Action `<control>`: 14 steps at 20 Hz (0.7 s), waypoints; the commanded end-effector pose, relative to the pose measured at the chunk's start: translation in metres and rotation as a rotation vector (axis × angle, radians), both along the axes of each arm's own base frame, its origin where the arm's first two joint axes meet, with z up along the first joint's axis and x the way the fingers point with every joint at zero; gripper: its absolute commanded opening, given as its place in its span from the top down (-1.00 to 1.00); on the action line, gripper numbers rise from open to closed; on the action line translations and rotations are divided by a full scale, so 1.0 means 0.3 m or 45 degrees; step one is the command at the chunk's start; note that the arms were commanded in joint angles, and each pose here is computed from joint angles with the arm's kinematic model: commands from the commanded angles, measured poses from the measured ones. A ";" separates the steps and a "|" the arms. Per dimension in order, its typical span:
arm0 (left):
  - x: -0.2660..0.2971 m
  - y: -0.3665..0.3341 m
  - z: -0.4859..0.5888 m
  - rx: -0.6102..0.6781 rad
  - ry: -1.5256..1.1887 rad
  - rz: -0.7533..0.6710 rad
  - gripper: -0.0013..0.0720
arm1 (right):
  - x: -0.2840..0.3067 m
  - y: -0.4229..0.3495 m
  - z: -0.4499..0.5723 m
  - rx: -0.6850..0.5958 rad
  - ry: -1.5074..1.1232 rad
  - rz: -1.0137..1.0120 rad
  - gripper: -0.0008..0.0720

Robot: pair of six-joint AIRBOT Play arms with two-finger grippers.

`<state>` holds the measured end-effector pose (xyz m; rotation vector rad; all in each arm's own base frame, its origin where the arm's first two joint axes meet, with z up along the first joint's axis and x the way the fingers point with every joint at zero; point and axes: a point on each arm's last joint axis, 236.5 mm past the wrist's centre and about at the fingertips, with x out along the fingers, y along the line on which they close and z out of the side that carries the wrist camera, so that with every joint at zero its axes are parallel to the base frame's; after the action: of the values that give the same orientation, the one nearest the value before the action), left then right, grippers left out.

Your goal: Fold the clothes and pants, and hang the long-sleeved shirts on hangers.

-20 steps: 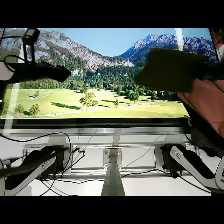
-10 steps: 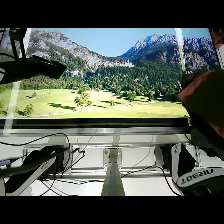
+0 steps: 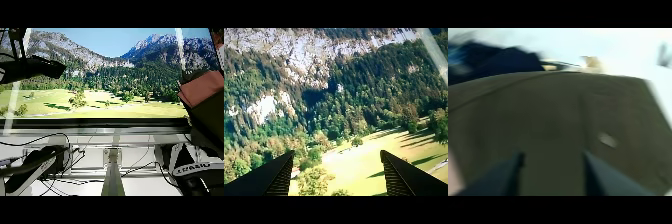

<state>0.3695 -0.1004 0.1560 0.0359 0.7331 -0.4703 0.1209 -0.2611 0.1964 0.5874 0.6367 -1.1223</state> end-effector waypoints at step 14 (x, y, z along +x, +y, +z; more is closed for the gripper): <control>0.000 0.002 0.002 0.000 -0.002 0.002 -0.65 | 0.805 1.069 -0.108 -0.313 0.112 2.030 0.84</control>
<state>0.3695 -0.1004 0.1560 0.0359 0.7331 -0.4703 0.3551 0.0402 0.1722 -0.1036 0.7617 0.2618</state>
